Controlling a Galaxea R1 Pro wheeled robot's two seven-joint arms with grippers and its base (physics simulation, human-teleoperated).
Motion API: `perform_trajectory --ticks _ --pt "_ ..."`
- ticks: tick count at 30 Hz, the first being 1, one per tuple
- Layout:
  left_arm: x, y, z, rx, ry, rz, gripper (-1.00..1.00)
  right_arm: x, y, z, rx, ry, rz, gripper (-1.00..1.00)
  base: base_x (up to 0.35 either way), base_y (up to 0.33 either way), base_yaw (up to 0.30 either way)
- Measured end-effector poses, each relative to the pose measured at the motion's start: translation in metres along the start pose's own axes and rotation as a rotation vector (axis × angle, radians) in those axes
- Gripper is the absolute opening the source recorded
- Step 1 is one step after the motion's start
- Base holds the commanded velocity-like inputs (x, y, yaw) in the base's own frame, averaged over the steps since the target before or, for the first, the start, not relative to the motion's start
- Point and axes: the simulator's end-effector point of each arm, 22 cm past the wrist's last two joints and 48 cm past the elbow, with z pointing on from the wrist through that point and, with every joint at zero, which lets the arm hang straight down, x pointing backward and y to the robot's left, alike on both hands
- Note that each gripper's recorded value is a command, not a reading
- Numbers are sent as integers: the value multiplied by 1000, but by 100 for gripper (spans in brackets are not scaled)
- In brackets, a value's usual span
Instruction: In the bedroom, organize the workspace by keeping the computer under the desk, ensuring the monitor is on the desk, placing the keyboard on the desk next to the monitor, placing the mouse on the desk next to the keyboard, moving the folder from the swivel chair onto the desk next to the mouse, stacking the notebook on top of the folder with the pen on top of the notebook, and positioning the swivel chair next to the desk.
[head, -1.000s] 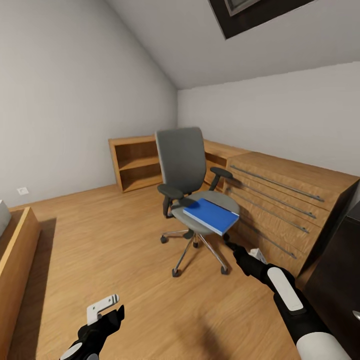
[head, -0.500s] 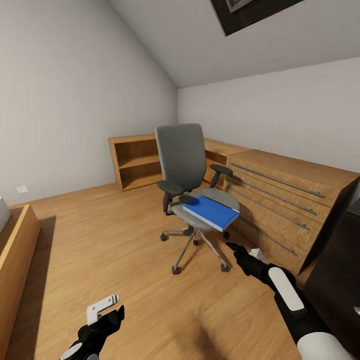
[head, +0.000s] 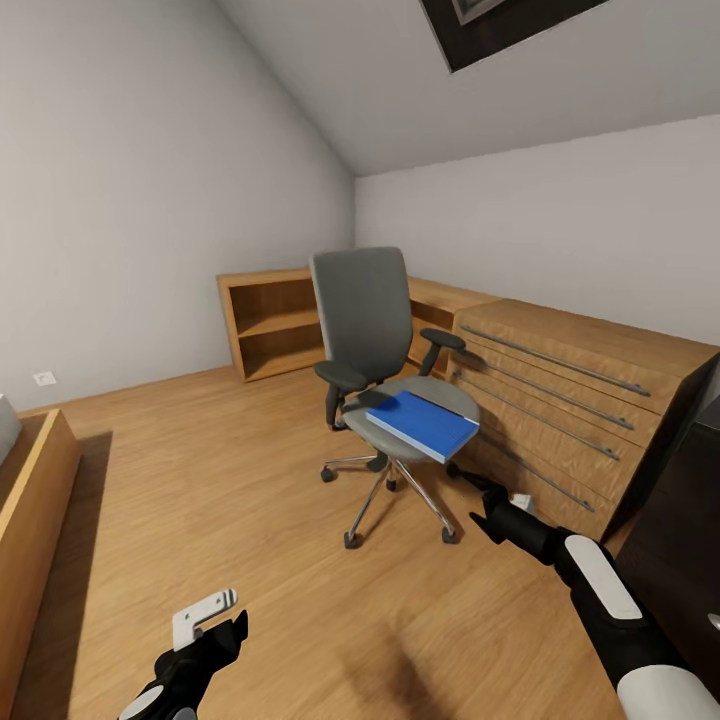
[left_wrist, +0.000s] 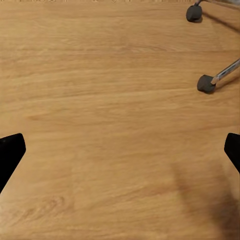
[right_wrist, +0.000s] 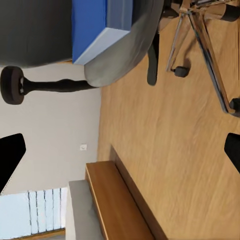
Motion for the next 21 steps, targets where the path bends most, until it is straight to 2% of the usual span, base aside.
perform_trajectory --ticks 8,14,21 --pt "0 0 0 0 0 0 100 -20 -8 -8 1 -47 49 100 179 0 0" --pt "1 0 0 1 3 1 100 -22 -9 -8 1 -52 54 100 75 0 0" --pt "1 0 0 1 4 2 100 -22 -9 -8 3 -52 56 100 175 0 0"
